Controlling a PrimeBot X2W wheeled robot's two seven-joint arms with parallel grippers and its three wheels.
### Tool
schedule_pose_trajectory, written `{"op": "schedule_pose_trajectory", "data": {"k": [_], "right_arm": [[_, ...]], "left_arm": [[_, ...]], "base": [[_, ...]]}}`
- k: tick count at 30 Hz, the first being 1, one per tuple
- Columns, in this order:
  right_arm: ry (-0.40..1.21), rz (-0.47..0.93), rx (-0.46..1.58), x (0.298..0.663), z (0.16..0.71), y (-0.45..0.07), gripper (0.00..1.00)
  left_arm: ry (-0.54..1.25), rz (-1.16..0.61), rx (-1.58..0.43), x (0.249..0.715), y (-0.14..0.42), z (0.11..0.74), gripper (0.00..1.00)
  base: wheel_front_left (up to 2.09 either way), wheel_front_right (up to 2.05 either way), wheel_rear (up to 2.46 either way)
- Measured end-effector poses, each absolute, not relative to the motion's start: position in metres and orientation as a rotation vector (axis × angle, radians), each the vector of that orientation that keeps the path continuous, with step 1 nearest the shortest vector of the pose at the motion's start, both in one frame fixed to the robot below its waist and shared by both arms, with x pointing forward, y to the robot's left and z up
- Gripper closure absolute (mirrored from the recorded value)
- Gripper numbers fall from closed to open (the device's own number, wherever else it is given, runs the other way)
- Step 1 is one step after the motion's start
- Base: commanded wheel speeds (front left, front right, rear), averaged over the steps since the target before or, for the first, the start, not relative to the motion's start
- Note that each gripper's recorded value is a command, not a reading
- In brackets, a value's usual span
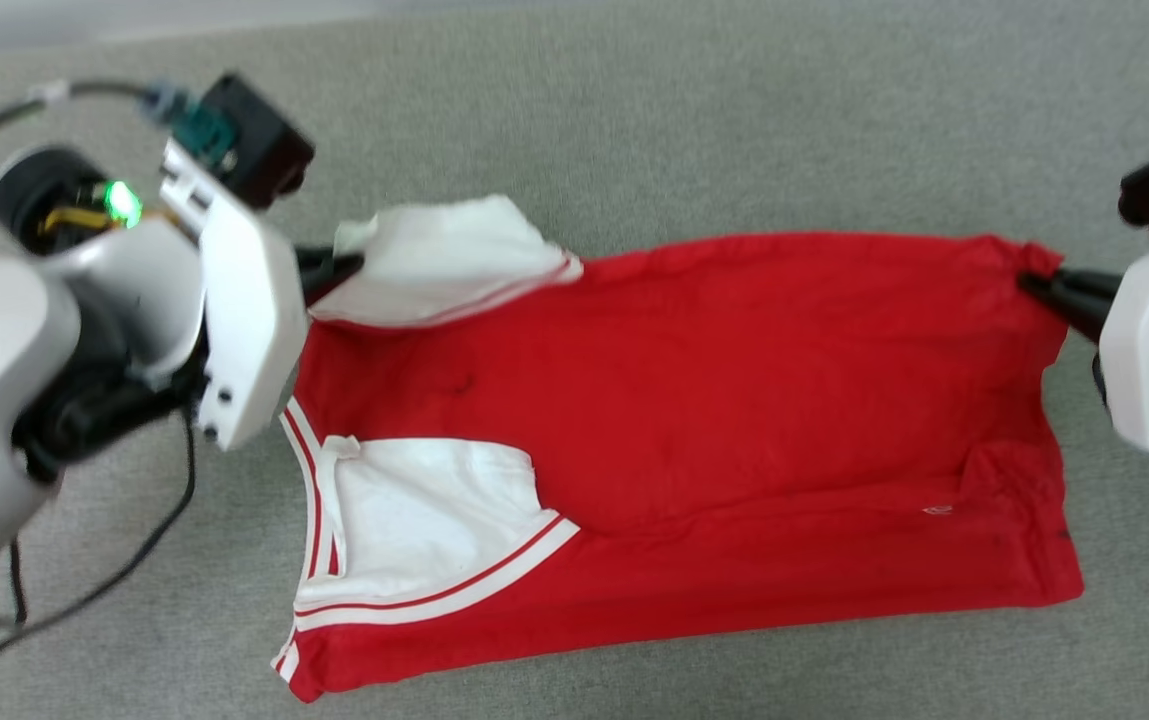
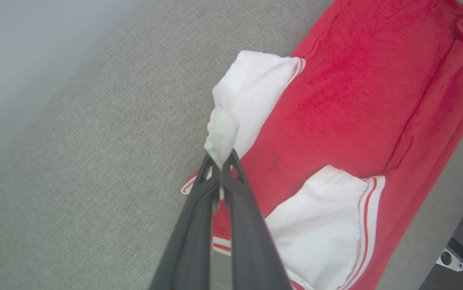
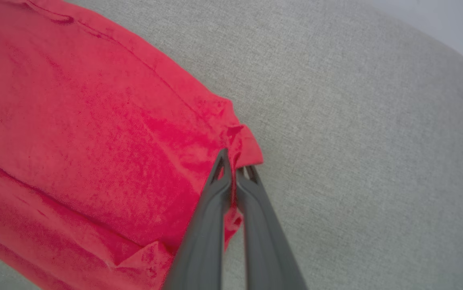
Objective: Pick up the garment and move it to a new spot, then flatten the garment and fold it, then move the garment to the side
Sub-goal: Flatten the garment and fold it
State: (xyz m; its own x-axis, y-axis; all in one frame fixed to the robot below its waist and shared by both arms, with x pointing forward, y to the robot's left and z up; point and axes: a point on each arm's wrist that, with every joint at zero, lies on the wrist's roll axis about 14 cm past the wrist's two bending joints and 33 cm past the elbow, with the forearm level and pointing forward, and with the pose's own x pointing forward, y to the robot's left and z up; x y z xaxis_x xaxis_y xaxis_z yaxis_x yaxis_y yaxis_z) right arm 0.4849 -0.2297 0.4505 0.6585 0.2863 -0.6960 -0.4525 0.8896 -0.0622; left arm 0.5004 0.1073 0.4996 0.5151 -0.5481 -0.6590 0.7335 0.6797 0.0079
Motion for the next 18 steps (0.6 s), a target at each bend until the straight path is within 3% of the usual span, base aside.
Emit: {"op": "schedule_pose_trajectory", "data": {"k": [9,18], "right_arm": [[0.762,0.452,-0.221,0.43,0.445,-0.231,1.0],[0.88,0.437,-0.17,0.39,0.403,-0.238,1.0]], "left_arm": [[0.752,-0.77,0.256,0.43,0.124,0.478,1.0],[0.977,-0.766,0.155,0.36,0.135,0.415,1.0]], "base": [[0.0,0.0,0.0],[0.0,0.0,0.0]]}}
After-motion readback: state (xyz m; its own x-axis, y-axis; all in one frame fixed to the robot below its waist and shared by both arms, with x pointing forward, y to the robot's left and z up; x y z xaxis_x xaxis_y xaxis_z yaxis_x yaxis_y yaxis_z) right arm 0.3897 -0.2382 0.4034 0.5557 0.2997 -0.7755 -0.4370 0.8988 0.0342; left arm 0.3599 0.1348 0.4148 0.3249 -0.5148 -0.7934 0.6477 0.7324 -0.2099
